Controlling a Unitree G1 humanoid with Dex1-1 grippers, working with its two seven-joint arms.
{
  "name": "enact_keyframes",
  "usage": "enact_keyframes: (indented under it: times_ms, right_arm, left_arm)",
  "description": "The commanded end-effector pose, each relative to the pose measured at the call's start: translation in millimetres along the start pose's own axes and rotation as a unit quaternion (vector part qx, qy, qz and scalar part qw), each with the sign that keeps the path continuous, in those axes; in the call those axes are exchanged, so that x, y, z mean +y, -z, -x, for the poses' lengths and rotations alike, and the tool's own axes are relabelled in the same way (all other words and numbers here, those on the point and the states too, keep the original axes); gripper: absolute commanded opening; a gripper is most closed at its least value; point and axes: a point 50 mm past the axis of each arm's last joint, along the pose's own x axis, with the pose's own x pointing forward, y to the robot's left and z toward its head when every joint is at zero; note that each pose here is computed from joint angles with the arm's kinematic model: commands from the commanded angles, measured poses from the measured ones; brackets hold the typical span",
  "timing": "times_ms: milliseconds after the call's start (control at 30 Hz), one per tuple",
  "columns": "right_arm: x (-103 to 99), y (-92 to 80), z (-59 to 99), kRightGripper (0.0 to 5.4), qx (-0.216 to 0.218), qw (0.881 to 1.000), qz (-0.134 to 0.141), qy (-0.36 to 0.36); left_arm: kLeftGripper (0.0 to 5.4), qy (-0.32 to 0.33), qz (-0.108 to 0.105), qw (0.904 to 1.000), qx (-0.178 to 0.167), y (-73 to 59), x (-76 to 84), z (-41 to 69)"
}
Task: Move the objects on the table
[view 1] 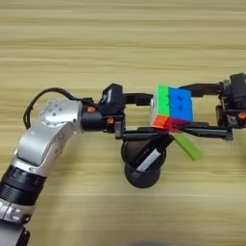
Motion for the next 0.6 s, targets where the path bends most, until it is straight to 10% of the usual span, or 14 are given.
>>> enact_keyframes:
  times_ms: [33, 600]
  right_arm:
    - [5.2, 7.0, -3.0, 3.33, 0.012, 1.0, -0.015, -0.017]
    - [5.7, 4.8, -2.4, 4.11, -0.003, 1.0, -0.018, -0.014]
  left_arm:
    - [3.27, 0.003, -0.021, 0.9997, -0.013, -10.2, -0.2, -0.9]
    - [3.27, 0.003, -0.02, 0.9996, -0.017, -10.5, -0.8, -1.5]
